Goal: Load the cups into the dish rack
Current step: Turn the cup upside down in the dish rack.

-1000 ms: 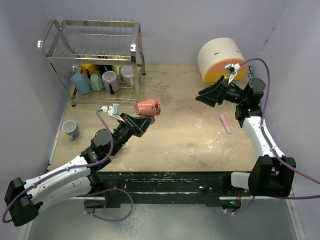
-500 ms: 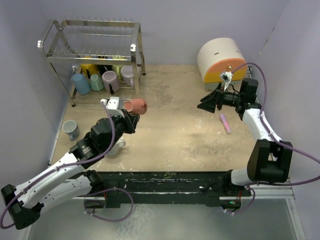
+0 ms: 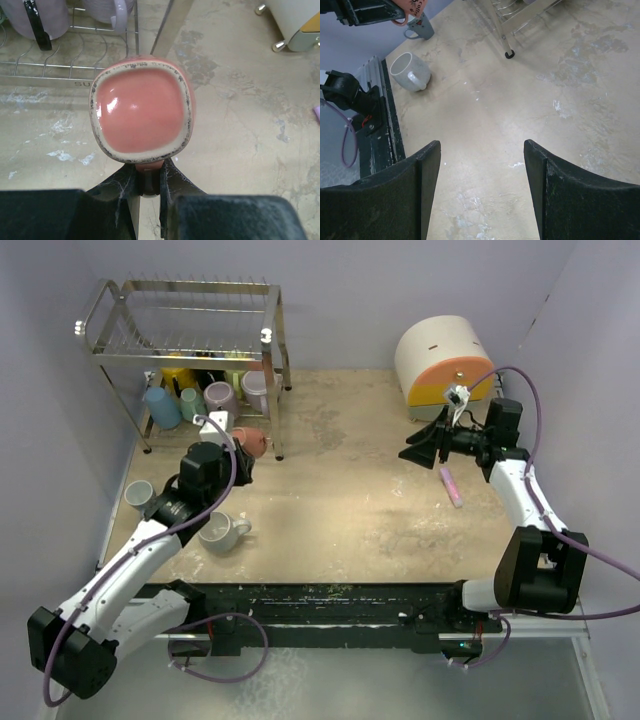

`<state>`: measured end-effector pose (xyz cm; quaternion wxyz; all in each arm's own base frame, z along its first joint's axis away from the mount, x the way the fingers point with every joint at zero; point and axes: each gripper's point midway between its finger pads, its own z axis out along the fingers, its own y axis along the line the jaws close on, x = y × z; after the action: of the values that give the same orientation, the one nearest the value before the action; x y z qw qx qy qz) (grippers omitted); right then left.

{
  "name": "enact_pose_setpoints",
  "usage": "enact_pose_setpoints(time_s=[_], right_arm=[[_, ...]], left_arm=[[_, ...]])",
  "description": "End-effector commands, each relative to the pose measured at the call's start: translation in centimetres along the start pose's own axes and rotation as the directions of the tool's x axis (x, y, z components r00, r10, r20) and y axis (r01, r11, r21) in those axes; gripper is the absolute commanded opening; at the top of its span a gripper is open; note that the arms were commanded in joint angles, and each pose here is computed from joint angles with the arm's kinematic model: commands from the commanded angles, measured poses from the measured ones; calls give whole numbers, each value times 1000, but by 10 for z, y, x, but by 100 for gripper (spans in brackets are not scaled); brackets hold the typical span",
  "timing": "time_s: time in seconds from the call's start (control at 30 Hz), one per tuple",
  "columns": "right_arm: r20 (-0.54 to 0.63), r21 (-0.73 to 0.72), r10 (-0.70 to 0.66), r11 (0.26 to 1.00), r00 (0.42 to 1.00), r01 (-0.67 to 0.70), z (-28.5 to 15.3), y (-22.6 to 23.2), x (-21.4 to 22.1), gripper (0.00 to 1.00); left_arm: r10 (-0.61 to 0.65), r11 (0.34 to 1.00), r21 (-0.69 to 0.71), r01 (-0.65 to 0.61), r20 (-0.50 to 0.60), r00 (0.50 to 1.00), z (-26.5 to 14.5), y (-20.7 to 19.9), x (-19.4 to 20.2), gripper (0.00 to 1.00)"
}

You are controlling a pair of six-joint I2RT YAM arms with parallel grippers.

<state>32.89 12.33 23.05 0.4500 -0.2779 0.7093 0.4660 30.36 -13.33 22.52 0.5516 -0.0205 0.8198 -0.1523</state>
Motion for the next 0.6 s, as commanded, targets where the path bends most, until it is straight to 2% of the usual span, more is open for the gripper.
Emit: enact_pose_setpoints(time_s=[0.0, 0.57], right_arm=[[20, 16, -83, 996, 996, 82, -6, 5, -18, 70], [22, 34, -81, 996, 996, 80, -10, 0, -19, 70]], left_arm=[[-41, 996, 90, 29, 131, 991, 5, -11, -54, 0], [-159, 986, 60, 153, 108, 981, 72, 42, -61, 0]])
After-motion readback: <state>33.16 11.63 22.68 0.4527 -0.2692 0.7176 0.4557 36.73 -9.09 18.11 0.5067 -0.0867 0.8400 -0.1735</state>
